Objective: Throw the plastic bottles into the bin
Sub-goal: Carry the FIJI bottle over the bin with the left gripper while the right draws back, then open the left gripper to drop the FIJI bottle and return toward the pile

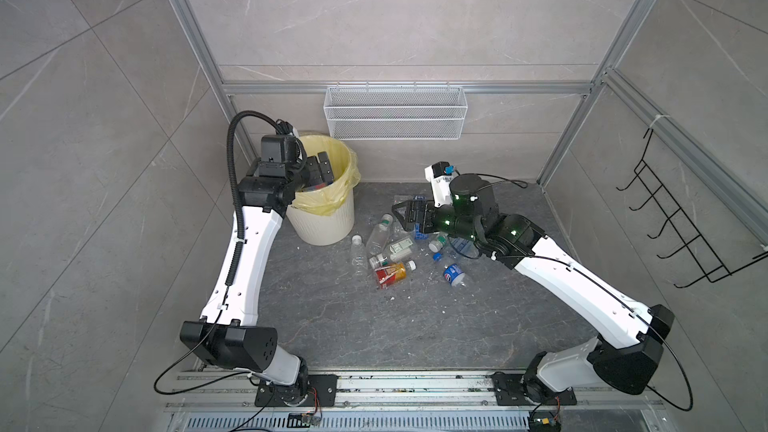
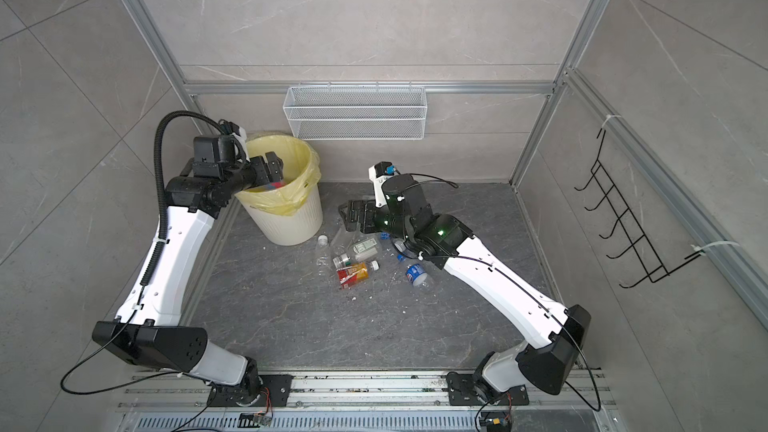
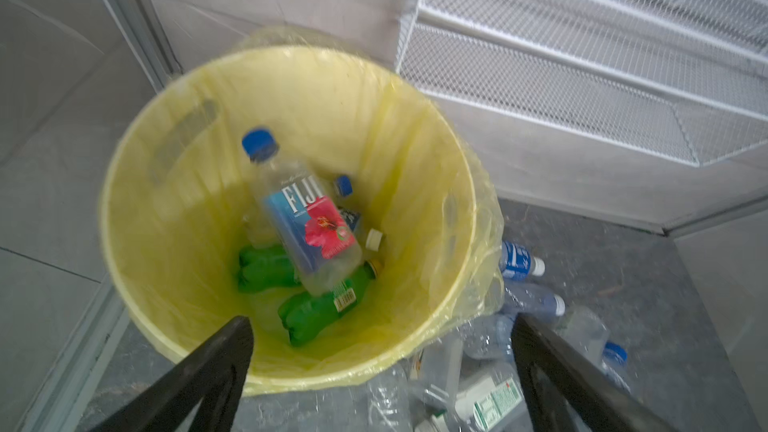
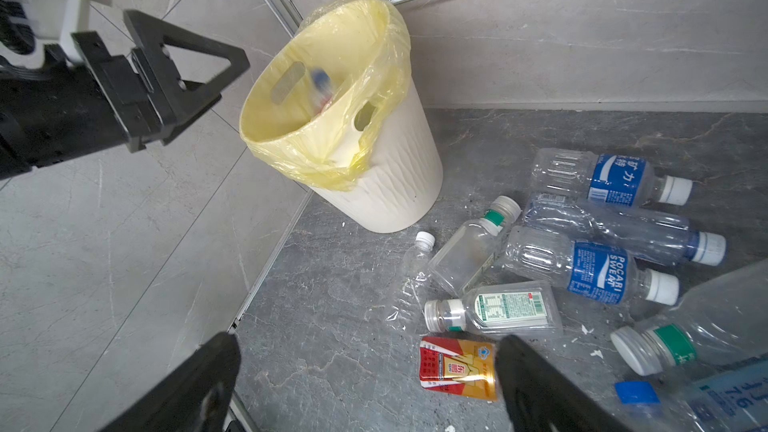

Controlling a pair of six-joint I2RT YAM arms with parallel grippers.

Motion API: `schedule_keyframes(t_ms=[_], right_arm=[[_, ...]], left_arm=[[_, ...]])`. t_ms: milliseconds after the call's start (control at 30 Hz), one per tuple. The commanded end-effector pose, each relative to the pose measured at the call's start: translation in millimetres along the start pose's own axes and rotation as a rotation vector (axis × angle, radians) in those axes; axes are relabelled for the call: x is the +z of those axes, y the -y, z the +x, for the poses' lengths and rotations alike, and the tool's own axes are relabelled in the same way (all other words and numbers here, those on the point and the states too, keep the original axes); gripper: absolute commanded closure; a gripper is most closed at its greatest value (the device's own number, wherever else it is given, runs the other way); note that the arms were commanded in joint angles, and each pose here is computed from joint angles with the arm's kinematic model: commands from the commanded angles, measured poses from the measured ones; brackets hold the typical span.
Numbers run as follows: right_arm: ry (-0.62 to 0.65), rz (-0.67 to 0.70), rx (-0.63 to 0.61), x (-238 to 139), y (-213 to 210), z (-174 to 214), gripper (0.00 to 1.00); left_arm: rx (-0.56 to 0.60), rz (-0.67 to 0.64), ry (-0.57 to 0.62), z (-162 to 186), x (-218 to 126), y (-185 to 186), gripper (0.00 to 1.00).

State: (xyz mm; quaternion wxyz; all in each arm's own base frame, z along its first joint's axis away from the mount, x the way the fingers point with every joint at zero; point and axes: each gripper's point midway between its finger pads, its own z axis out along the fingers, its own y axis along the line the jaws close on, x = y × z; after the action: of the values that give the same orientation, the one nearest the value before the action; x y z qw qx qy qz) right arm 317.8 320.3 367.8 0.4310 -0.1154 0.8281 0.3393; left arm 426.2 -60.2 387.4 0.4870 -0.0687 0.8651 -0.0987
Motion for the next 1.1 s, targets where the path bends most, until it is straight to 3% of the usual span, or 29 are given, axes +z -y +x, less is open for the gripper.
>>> schedule_keyframes(t_ms=[0,300,433,667,1067], right_arm=[[-0.010,0.024,-0.026,-2,5,6,0.00],[-0.043,0.114,-0.027,1,31,28,0.00],[-0.088,0.193,-0.030,-1,55,52,0.00],[-0.166,0.351,0.002,-14,116,103,0.01],[-0.259,0.524,0.093,-30,202,168,0.00]], left_arm=[[-0.023,0.093,0.121,-29,-47,17,0.00],[-0.074,0.236,0.056,-1,-51,40,0.00],[-0.034,0.302,0.009,21,-48,69,0.00],[0.098,0.389,-0.092,76,-33,132,0.00],[0.177,0.569,-0.274,185,-13,228,0.00]])
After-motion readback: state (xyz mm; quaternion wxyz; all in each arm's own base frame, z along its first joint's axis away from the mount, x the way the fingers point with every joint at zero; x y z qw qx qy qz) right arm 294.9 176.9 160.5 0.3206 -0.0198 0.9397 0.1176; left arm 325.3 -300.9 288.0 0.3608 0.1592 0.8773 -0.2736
